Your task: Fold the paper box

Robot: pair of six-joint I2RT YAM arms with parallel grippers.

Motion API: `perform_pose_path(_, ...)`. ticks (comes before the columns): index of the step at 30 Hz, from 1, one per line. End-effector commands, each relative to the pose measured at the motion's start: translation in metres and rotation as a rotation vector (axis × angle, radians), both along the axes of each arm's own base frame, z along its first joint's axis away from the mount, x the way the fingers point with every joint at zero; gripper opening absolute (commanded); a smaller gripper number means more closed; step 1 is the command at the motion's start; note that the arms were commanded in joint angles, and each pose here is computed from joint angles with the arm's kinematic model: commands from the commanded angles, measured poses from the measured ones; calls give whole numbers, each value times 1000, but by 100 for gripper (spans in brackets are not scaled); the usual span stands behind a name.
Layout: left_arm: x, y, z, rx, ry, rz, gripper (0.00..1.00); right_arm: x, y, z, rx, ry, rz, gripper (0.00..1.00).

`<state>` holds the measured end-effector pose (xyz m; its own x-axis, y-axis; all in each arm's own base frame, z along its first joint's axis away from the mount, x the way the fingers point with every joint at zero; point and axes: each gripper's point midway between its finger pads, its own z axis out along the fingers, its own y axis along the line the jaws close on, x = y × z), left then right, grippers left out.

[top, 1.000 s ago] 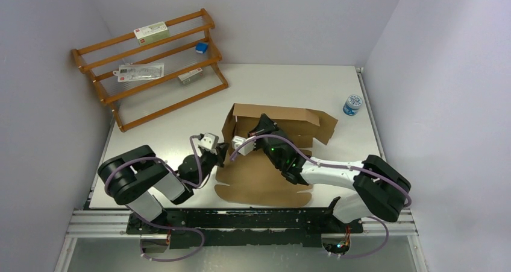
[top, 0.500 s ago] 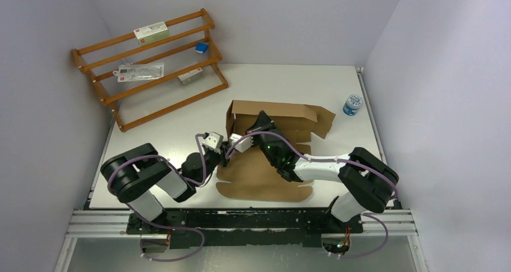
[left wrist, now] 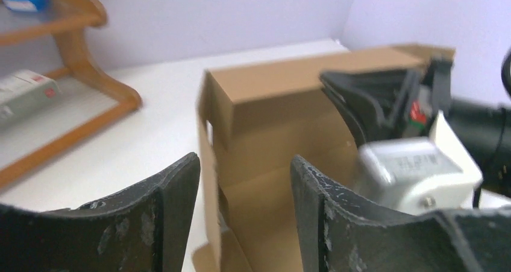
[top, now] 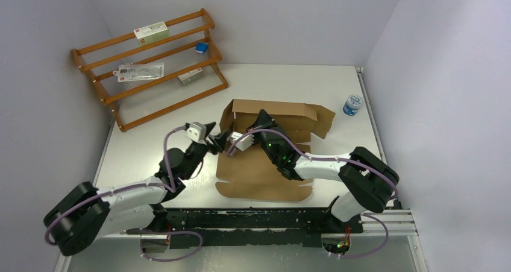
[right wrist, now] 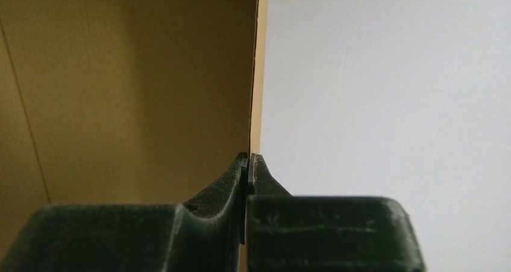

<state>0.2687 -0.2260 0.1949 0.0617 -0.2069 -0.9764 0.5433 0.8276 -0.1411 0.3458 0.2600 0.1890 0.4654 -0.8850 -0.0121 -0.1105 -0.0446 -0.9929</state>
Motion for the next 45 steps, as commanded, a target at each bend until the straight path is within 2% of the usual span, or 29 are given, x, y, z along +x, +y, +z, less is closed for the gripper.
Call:
perform_pose_path(1, 15, 17, 33, -5, -44, 14, 61, -1, 3, -6, -11, 36, 24, 0)
perform_pose_path(5, 37, 45, 39, -37, -49, 82, 59, -3, 4, -4, -3, 44, 31, 0)
perform_pose_path(9, 66, 57, 20, -22, 52, 81, 58, -3, 4, -4, -1, 52, 33, 0)
perform_pose_path(13, 77, 60, 5, 0, 74, 45, 60, -3, 5, -2, 5, 56, 38, 0)
perform_pose_path(17, 90, 57, -20, 50, 158, 3, 65, -3, 6, -3, 8, 65, 39, 0)
perform_pose_path(22, 92, 37, -48, 96, 191, -118, 68, -4, 7, -3, 14, 72, 46, 0)
perform_pose_path(27, 87, 17, -53, 85, 188, -248, 68, -4, 10, 0, 25, 79, 55, 0)
perform_pose_path(35, 72, 7, -61, 65, 184, -322, 68, -4, 12, -1, 16, 88, 62, 0)
perform_pose_path(45, 72, -8, -63, 63, 163, -365, 67, -4, 15, -1, 17, 116, 70, 0)
